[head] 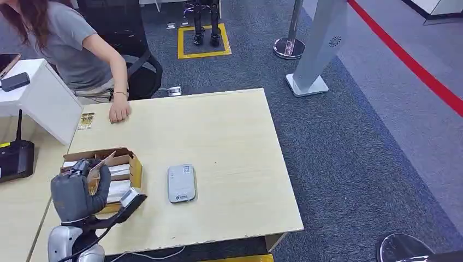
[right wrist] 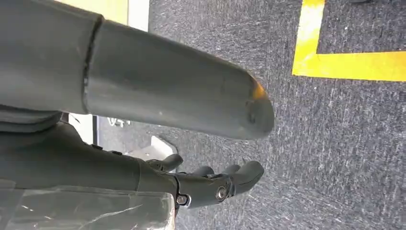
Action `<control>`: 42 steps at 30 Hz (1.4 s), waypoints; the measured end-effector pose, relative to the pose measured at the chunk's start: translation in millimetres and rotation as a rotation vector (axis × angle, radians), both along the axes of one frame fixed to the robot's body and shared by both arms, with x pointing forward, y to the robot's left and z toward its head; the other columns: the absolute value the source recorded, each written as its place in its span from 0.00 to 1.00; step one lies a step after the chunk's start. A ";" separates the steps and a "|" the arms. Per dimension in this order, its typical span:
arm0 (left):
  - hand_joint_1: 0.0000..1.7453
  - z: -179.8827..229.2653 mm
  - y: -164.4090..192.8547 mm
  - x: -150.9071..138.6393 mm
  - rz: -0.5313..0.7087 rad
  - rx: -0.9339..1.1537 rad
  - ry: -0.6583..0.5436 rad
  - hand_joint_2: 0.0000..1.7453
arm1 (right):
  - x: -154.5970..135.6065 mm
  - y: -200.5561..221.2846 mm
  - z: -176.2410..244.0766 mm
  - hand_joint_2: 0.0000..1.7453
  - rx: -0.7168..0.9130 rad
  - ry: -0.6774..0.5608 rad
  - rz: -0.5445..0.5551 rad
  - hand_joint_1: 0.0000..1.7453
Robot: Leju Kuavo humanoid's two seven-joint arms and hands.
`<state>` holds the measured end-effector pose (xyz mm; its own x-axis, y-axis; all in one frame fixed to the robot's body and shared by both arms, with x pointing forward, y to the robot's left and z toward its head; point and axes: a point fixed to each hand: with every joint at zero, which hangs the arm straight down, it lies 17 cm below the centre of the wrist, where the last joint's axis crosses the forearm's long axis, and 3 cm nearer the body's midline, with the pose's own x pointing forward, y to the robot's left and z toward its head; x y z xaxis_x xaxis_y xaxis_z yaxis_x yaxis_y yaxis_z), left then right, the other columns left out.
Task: Pass the card to the sensor for recognition and then transmit it.
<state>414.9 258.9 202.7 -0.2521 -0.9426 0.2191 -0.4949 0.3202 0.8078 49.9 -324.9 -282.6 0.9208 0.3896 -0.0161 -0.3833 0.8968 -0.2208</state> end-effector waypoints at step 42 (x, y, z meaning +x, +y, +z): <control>1.00 -115.7 -78.1 34.7 -0.120 0.469 0.195 1.00 | 4.5 2.5 0.4 0.00 0.005 0.002 0.072 0.00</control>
